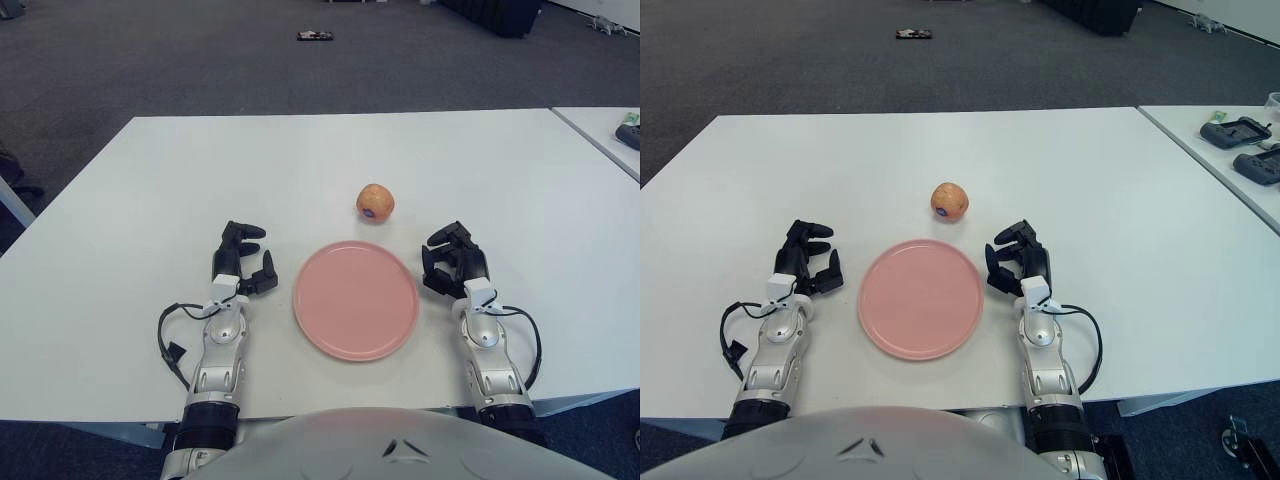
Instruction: Put the apple into the plate.
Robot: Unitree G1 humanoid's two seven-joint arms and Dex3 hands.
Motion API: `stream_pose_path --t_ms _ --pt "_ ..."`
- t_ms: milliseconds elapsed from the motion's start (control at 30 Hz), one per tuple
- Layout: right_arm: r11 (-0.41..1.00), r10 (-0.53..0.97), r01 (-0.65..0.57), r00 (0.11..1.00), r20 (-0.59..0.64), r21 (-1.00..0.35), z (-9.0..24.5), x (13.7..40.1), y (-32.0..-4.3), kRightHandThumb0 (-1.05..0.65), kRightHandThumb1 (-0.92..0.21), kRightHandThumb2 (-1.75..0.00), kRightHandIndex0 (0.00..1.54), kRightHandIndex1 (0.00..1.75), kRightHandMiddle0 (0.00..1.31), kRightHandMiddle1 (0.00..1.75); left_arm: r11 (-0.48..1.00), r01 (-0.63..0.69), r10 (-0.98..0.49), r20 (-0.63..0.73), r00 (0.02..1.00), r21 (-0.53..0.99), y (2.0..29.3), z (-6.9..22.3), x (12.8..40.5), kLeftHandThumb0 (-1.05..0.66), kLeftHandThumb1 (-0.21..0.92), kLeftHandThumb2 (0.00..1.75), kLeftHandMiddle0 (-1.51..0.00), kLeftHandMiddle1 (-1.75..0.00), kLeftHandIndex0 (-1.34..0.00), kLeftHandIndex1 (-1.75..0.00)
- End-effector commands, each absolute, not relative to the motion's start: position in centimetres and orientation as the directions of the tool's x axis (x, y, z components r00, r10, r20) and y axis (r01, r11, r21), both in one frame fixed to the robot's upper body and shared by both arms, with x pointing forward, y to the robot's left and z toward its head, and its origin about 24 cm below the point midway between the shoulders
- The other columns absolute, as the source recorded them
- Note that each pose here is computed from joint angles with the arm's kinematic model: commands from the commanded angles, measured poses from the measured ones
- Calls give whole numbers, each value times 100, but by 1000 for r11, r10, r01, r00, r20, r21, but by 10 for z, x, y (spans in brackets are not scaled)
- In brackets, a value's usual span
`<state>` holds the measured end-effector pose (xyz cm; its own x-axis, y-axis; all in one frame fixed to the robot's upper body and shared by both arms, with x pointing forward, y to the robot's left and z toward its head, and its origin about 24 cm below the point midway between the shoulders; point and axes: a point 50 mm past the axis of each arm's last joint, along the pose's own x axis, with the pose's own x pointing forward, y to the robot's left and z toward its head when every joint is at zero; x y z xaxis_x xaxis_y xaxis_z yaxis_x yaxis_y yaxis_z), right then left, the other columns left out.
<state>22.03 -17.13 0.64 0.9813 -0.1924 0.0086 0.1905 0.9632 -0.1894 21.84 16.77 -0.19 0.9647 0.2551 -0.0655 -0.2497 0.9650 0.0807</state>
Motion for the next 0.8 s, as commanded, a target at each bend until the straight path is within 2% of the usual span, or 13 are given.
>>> stream_pose_path --t_ms 0,233,767 --pt "962 -197 199 980 32 -184 12 221 -175 -40 -58 -99 57 146 41 175 966 -242 252 -108 962 93 166 -10 215 -1 31 135 -64 -174 -36 -175" --pt "948 -181 203 977 111 -245 29 228 -181 -40 -57 -100 57 147 41 175 966 -243 252 -103 962 90 165 -11 216 -1 29 137 -65 -175 -37 -175" --pt "925 -106 208 946 306 -320 73 271 -188 -40 -57 -100 56 143 41 175 968 -238 245 -105 964 78 164 -12 217 -1 29 138 -66 -174 -38 -175"
